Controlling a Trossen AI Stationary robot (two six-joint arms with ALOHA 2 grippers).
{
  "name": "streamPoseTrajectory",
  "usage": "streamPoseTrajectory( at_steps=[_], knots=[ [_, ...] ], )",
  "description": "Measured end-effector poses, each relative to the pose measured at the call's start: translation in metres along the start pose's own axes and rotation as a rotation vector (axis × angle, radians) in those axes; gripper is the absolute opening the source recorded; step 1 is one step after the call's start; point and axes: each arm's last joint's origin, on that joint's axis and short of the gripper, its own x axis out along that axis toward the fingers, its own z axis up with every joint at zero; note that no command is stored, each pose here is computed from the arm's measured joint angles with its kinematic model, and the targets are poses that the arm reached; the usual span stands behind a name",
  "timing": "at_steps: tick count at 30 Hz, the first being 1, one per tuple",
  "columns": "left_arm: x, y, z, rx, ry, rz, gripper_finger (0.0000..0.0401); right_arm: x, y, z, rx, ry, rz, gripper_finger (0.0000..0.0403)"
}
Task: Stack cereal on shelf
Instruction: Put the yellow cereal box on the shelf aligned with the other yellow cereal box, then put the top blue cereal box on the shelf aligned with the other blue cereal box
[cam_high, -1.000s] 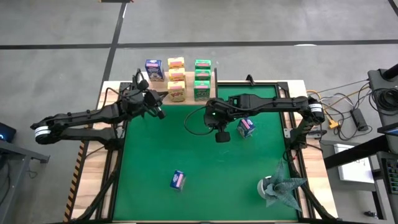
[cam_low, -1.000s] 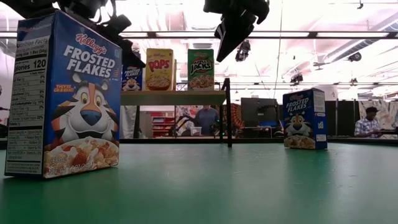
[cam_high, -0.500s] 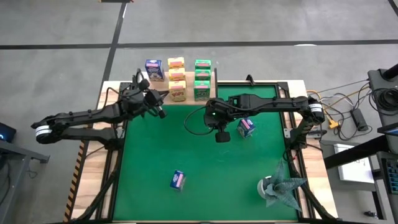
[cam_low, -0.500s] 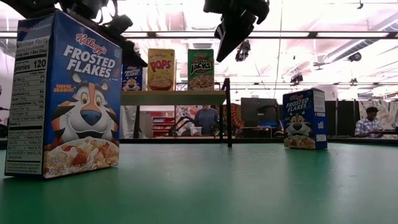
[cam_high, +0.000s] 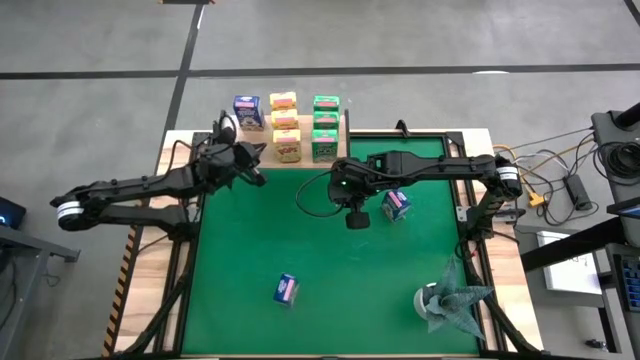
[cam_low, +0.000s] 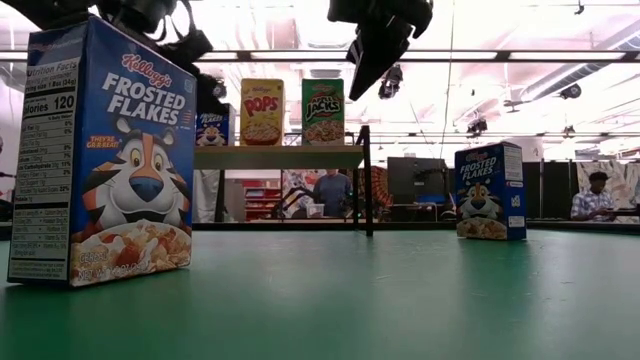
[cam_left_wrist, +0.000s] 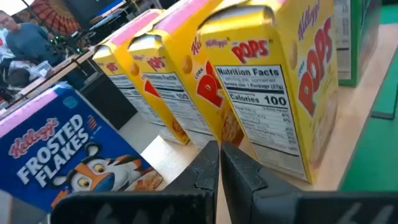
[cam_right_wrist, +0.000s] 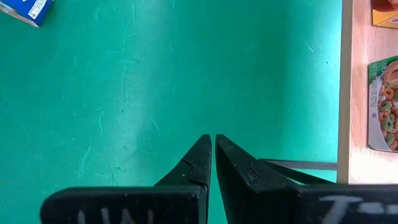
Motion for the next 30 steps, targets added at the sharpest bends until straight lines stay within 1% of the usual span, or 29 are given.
streamPoseTrajectory(
  at_steps=[3,6,8,10,13,16,19,22,24,28,30],
  knots=[
    [-0.009,0.002,0.003,-0.013,-0.021,-0.01,0.0,0.0,0.0,-0.001,0.0,0.007,-0.002,0.0013],
    [-0.019,0.003,0.007,-0.028,-0.063,-0.034,0.0,-0.002,-0.001,-0.002,0.028,0.025,-0.049,0.0013],
    [-0.026,0.003,0.01,-0.043,-0.107,-0.082,0.0,-0.005,-0.003,-0.005,0.07,0.053,-0.1,0.0013],
    [-0.034,0.003,0.013,-0.056,-0.154,-0.152,0.0,-0.008,-0.004,-0.01,0.128,0.09,-0.142,0.0013],
    [-0.045,0.003,0.018,-0.074,-0.231,-0.259,0.0,-0.016,-0.007,-0.018,0.22,0.134,-0.158,0.0013],
    [-0.054,0.005,0.021,-0.099,-0.286,-0.317,0.0,-0.027,-0.007,-0.027,0.289,0.147,-0.166,0.0013],
    [-0.061,0.008,0.022,-0.122,-0.315,-0.324,0.0,-0.036,-0.005,-0.038,0.327,0.145,-0.169,0.0013],
    [-0.066,0.01,0.022,-0.14,-0.317,-0.332,0.0,-0.046,-0.001,-0.052,0.398,0.133,-0.174,0.0013],
    [-0.068,0.012,0.021,-0.147,-0.318,-0.333,0.0,-0.052,0.0,-0.063,0.466,0.128,-0.18,0.0013],
    [-0.07,0.013,0.021,-0.162,-0.324,-0.333,0.0,-0.062,0.003,-0.089,0.643,0.145,-0.197,0.0014],
    [-0.07,0.013,0.021,-0.163,-0.325,-0.332,0.0,-0.065,0.006,-0.101,0.714,0.155,-0.201,0.0021]
  ],
)
